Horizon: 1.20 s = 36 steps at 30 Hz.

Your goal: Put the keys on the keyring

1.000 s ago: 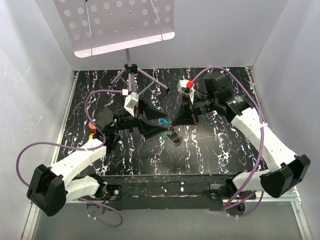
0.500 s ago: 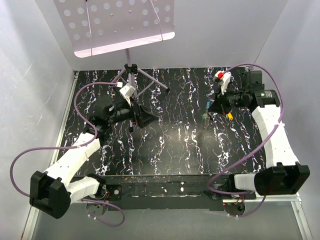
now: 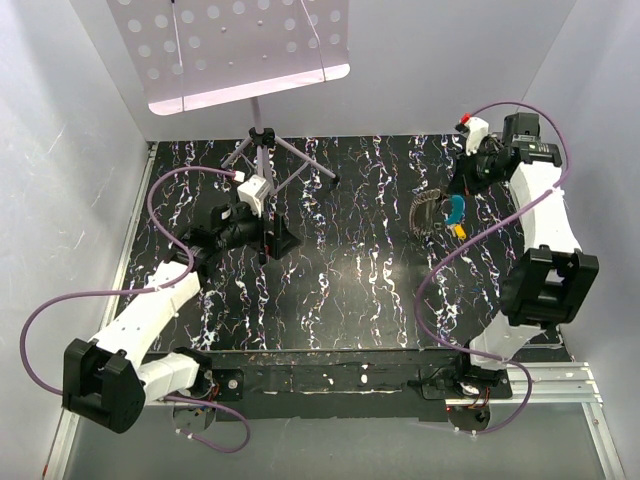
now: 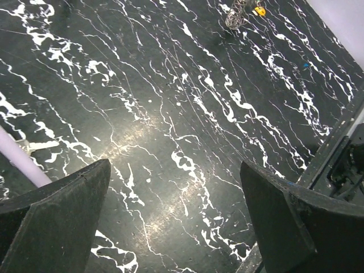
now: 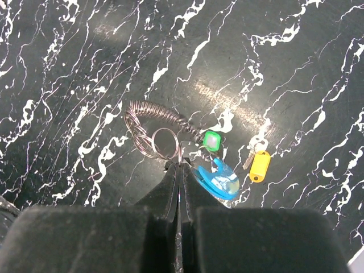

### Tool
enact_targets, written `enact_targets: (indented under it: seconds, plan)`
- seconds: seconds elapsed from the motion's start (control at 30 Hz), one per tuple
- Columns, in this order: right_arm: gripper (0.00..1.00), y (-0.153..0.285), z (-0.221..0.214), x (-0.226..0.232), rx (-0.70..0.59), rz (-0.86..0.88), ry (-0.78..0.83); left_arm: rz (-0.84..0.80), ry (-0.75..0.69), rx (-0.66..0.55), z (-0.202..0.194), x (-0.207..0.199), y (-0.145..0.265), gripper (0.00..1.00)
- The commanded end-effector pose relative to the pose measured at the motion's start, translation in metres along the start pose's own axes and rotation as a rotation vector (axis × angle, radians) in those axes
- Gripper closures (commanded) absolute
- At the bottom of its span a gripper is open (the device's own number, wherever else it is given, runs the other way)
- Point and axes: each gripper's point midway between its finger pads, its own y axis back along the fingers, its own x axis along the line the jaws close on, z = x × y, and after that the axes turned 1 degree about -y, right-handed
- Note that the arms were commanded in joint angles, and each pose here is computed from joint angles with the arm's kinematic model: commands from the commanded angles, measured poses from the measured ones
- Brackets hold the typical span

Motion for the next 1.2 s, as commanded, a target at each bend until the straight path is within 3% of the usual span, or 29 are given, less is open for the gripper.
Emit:
enact_targets:
  seconds: [0.0,0.37,0.57,0.8,0.83,1.0,1.17]
  plan:
    - [0.99,-0.003,0.035,-0.014,-0.082,-0.013,-0.008,0.063,-0.049,-0.03,0.007,0.009,0.011,0.02]
    - [0.99,-0.051,0.055,-0.044,-0.079,0.019,-0.156,0.066,-0.064,-0.043,0.006,0.007,0.016,0.02]
    - [0.99,-0.094,0.056,-0.029,-0.01,0.036,-0.083,0.057,-0.078,-0.073,0.01,0.004,0.018,0.02]
    - [0.97,-0.16,0.062,0.021,0.072,0.094,0.051,0.063,-0.088,-0.092,0.01,0.005,0.02,0.02]
    - [0.95,-0.167,0.061,0.026,0.086,0.098,0.062,0.066,-0.088,-0.089,0.008,0.006,0.02,0.02]
    - [0.59,-0.153,0.068,0.04,0.081,0.102,0.087,0.101,-0.099,-0.104,0.01,0.01,0.024,0.02]
    - [0.41,-0.095,0.063,0.063,0.0,0.153,0.073,0.1,-0.098,-0.154,0.016,0.005,0.031,0.02]
